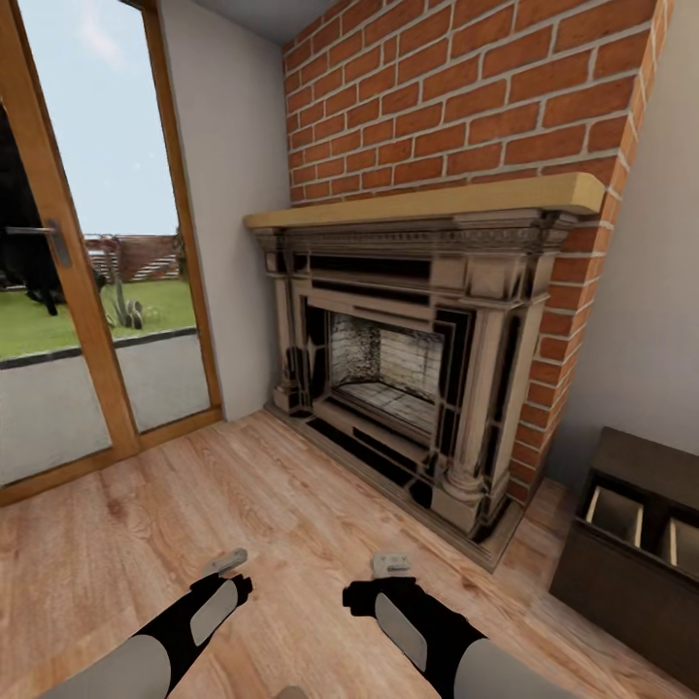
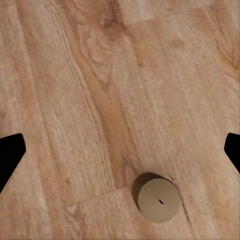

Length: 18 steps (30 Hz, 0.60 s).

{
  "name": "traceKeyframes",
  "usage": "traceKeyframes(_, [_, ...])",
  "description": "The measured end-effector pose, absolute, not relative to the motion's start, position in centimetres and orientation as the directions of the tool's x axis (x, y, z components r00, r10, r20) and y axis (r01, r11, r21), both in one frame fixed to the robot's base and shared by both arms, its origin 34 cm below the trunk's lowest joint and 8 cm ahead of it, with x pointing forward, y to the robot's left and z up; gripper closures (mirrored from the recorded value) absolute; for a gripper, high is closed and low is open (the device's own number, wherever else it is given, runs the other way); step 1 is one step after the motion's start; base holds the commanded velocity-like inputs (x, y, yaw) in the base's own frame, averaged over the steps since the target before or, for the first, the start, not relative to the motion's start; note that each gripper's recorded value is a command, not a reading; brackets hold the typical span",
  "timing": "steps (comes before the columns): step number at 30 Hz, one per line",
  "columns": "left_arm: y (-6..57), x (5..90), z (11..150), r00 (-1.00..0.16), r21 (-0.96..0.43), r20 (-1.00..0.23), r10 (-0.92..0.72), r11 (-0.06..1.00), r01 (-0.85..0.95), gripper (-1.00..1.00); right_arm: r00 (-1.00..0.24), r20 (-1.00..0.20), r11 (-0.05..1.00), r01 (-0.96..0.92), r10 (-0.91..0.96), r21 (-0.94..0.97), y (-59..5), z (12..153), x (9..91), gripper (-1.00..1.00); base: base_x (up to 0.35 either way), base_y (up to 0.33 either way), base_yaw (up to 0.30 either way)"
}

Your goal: Place each of the two pumpkins and all three candles from the living room inside a cabinet in the living room (use any cabinet), then make sure every cabinet is closed, and position the cauldron so it is next to a table in the living room.

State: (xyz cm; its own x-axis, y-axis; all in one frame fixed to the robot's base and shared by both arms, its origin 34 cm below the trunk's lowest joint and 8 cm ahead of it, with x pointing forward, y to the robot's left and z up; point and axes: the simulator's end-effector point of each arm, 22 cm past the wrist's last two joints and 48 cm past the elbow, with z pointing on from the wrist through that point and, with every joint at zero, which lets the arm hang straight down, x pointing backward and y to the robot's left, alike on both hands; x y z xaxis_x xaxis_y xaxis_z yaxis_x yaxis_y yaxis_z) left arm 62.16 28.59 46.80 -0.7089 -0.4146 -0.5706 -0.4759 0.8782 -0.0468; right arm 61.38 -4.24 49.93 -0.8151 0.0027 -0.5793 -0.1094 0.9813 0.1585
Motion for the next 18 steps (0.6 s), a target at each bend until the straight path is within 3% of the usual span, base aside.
traceKeyframes(12, [28.51, 62.15, 46.79, -0.709, -0.048, -0.57, -0.415, 0.878, -0.476, -1.0, -0.806, -0.592, 0.974, -0.141, -0.008, 0.18, -3.34, 50.12, 61.35, -1.0, 0.063, 0.049, 0.0])
traceKeyframes(18, [28.52, 62.14, 46.75, -0.709, -0.047, -0.569, -0.415, 0.878, -0.476, -1.0, -0.806, -0.592, 0.973, -0.142, -0.008, 0.18, -3.36, 50.11, 61.38, -1.0, -0.128, 0.056, 0.002])
